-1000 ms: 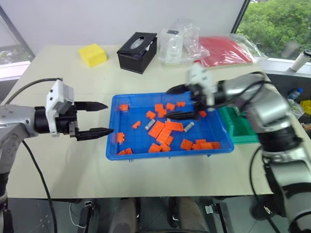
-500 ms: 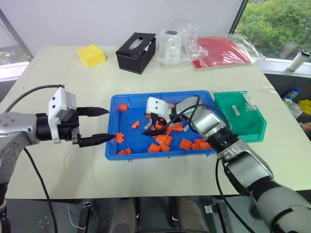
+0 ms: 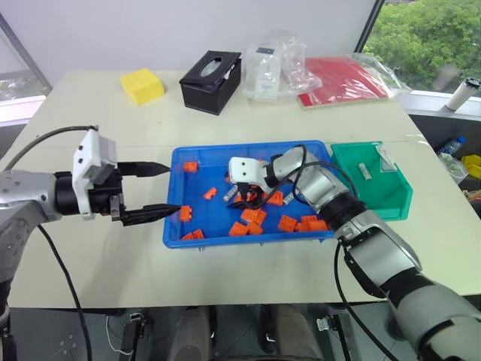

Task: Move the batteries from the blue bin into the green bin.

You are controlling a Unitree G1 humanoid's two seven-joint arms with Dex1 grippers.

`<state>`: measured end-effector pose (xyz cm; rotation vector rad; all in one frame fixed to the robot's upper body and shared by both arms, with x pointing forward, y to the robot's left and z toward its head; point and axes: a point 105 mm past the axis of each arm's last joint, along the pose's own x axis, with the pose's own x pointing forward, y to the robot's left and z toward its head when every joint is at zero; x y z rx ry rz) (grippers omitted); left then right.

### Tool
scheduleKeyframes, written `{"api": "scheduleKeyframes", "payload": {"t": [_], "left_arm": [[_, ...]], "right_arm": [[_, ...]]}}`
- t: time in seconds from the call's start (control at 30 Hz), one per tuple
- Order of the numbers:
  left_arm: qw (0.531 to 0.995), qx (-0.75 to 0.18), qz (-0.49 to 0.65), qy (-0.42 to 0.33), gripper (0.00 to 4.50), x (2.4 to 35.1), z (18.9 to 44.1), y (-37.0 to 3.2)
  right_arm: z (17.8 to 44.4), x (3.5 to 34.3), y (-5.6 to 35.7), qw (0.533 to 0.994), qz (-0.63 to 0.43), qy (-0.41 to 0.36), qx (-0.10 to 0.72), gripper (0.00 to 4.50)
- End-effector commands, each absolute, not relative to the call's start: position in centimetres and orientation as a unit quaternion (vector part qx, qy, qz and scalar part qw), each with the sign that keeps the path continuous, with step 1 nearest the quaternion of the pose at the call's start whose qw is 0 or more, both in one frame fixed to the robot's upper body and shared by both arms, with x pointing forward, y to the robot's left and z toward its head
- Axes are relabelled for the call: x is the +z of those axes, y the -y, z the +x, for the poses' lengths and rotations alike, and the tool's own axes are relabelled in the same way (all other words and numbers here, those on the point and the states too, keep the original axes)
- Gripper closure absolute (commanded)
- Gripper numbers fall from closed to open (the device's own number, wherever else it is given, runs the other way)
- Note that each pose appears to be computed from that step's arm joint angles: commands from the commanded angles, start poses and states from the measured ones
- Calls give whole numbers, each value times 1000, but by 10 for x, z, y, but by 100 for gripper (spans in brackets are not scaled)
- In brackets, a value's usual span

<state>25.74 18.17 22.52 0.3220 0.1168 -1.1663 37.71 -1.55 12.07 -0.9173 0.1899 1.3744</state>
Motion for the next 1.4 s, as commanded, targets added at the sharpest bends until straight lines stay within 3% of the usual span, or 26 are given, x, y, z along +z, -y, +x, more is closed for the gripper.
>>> {"api": "scheduleKeyframes", "payload": {"t": [0.03, 0.17, 0.5, 0.6, 0.63, 0.67, 0.8, 0.9, 1.07, 1.13, 1.27, 1.4], "left_arm": [[816, -553, 160, -46, 0, 231, 258, -179], [815, -556, 160, -42, 0, 233, 262, -177], [812, -560, 157, -41, 0, 233, 263, -176], [809, -565, 157, -45, 0, 231, 261, -175], [807, -567, 157, -46, 0, 230, 261, -174], [806, -569, 157, -48, 0, 229, 260, -174], [799, -580, 153, -51, 0, 224, 257, -169], [790, -593, 149, -53, 0, 220, 252, -164], [782, -605, 138, -53, 0, 215, 250, -157], [781, -609, 133, -52, 0, 213, 253, -155], [777, -615, 126, -47, 0, 212, 260, -151], [771, -623, 123, -39, 0, 212, 268, -147]], "right_arm": [[378, 121, 16, 657, -429, -84, 614, 87], [375, 116, 19, 636, -441, -95, 626, 284], [368, 110, 17, 629, -423, -110, 643, 284], [364, 108, 15, 630, -409, -115, 650, 371], [364, 108, 14, 633, -406, -116, 649, 428], [364, 108, 14, 636, -404, -117, 647, 444], [364, 128, 9, 673, -360, -101, 639, 444], [365, 171, 11, 735, -282, -70, 613, 444], [365, 245, 65, 845, -186, -41, 499, 444], [365, 265, 112, 890, -162, -49, 423, 444], [352, 268, 204, 937, -197, -92, 274, 444], [335, 251, 261, 949, -216, -143, 180, 444]]}}
